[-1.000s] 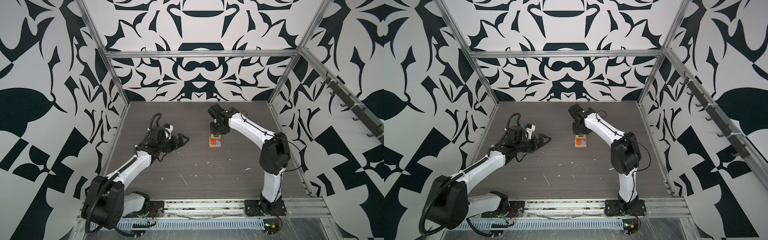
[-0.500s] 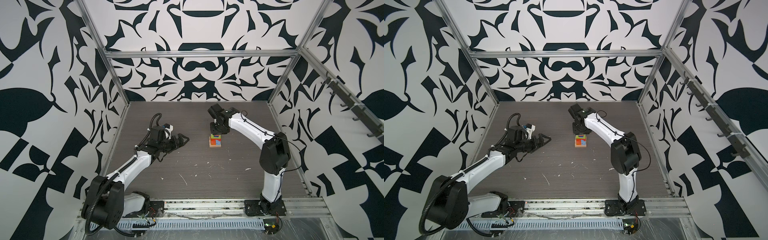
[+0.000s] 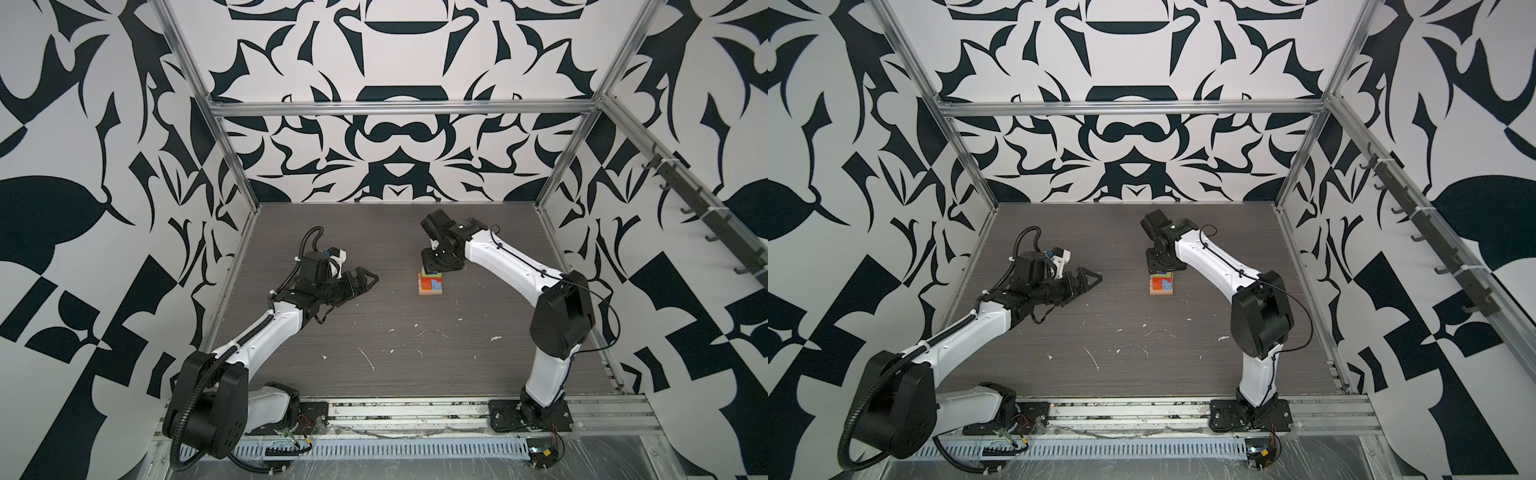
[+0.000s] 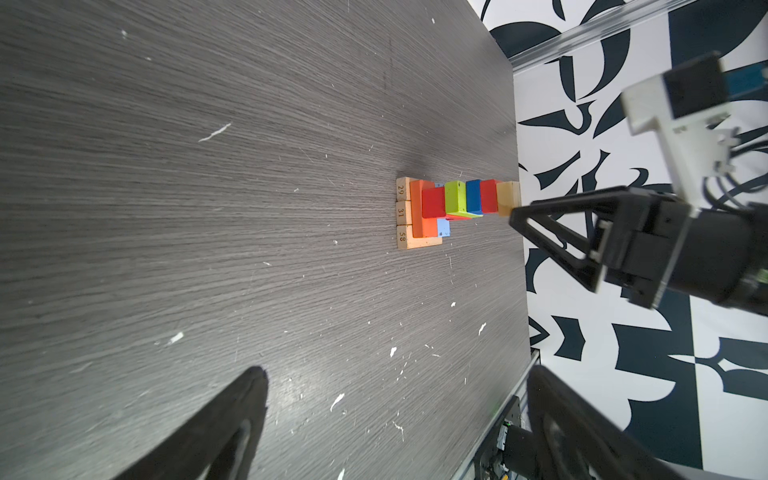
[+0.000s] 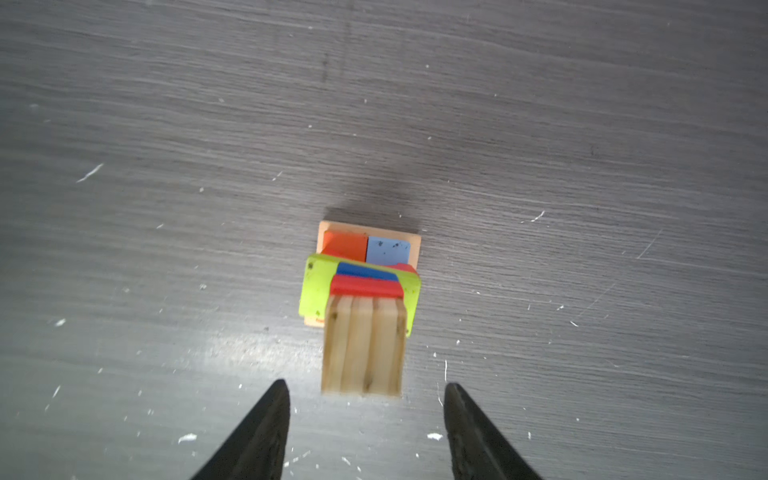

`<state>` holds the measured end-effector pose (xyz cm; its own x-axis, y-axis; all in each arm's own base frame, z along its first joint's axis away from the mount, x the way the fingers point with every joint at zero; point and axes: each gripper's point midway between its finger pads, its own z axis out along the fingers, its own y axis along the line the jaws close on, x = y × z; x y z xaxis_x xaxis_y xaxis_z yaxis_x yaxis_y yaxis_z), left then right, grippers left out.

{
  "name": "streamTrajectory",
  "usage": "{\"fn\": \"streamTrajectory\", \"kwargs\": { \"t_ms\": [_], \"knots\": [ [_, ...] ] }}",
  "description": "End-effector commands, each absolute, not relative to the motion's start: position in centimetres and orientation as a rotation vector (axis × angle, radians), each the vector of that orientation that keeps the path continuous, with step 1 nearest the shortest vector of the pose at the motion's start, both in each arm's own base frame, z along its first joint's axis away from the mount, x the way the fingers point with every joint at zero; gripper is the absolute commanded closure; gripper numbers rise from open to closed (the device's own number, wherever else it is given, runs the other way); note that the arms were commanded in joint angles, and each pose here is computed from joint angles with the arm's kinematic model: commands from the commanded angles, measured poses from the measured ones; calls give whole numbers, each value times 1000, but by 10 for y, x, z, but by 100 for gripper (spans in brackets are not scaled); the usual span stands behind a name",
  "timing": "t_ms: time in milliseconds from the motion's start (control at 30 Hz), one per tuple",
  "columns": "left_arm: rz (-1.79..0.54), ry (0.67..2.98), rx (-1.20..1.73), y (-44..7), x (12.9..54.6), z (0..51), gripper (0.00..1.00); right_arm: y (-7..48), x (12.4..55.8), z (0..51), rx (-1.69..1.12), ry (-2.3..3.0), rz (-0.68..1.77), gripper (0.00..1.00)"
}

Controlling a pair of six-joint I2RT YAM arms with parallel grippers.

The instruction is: Build the wood block tower

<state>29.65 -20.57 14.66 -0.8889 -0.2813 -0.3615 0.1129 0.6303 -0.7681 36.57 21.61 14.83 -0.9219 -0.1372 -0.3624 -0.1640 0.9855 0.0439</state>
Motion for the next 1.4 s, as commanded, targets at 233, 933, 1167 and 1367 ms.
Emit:
{"fn": "streamTrajectory", "kwargs": {
  "t_ms": [233,933,1167,1367],
  "knots": [
    [-1192,2378,-119,-210,301,155,0,219,365,162,-253,2774,134,37],
    [-1183,2379,-79,-206,287,166,1,206,377,171,-96,2860,45,37],
    [-1190,2366,-84,-205,285,169,0,204,378,162,-107,2894,90,37],
    [-1202,2359,-101,-206,288,167,0,211,380,158,-104,2910,130,39]
  ]
}}
